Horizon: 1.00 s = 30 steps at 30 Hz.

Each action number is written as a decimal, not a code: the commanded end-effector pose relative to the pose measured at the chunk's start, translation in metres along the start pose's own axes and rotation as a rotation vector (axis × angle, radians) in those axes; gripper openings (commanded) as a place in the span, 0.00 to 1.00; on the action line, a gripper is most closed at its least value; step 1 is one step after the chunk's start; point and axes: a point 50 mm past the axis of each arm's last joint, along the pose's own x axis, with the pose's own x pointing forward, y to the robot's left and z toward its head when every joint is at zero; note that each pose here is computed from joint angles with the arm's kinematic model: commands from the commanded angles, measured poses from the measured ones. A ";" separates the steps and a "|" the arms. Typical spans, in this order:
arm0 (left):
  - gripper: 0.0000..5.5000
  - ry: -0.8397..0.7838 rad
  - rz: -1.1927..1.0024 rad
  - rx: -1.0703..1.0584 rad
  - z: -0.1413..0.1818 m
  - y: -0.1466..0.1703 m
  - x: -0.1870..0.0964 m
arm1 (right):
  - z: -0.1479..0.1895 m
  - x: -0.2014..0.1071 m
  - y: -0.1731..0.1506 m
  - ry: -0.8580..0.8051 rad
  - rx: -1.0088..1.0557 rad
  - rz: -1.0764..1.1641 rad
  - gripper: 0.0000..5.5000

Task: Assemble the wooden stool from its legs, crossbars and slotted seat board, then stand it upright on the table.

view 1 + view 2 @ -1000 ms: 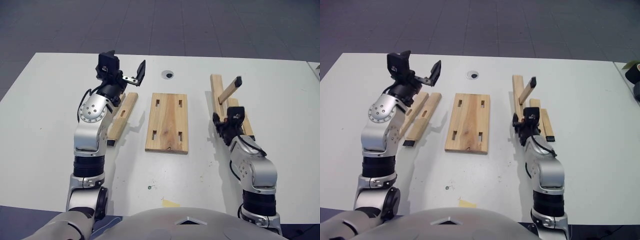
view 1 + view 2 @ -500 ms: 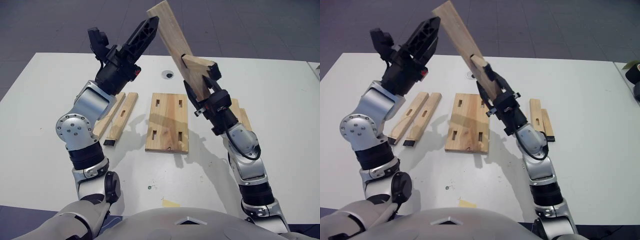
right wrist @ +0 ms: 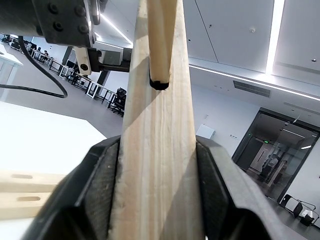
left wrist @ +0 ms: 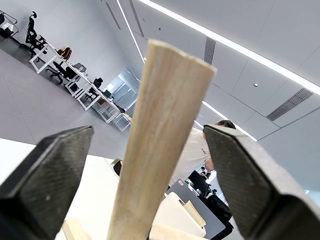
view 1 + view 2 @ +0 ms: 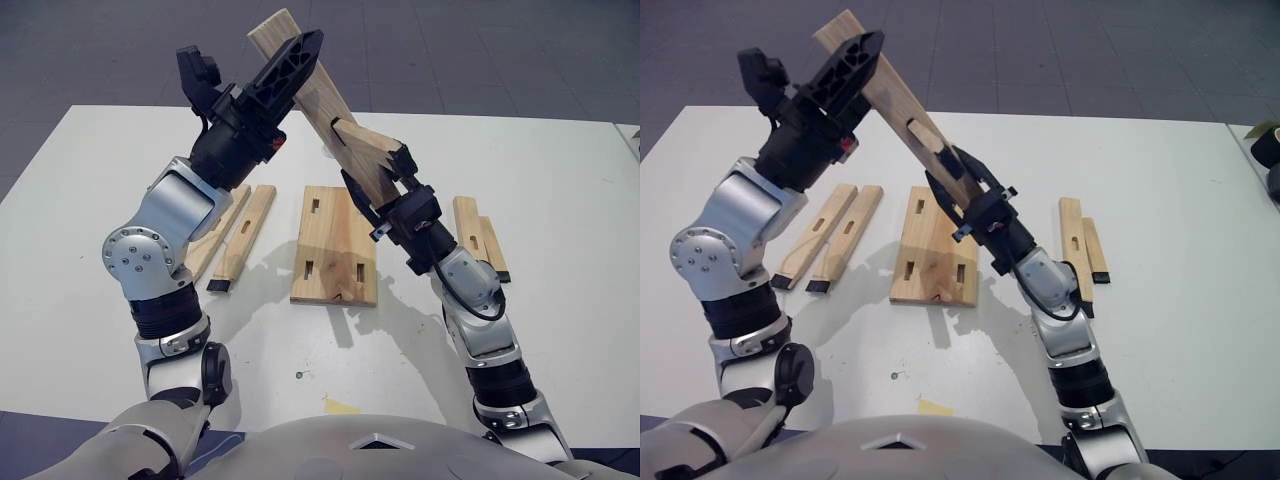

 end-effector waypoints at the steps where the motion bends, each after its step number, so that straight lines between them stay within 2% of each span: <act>1: 0.59 0.028 -0.017 0.030 -0.002 -0.004 0.001 | 0.005 0.003 -0.002 -0.023 -0.016 0.003 0.37; 10: 0.28 0.034 -0.005 0.037 -0.003 -0.002 0.001 | 0.005 0.004 0.000 -0.019 -0.009 0.000 0.37; 17: 0.25 0.034 -0.021 0.052 -0.002 -0.004 0.002 | 0.006 0.005 0.000 -0.018 -0.003 0.001 0.37; 18: 0.25 0.023 -0.018 0.069 0.000 -0.004 0.002 | 0.006 0.005 -0.001 -0.010 0.005 -0.006 0.44; 23: 0.20 -0.119 0.130 0.270 0.029 0.003 0.007 | -0.006 -0.001 -0.004 0.083 0.044 -0.032 0.57; 26: 0.19 -0.266 0.239 0.408 0.060 0.006 0.005 | -0.025 -0.015 -0.012 0.202 0.026 -0.068 0.66; 30: 0.19 -0.368 0.318 0.454 0.085 0.012 -0.007 | -0.050 -0.042 -0.022 0.419 -0.039 -0.038 0.80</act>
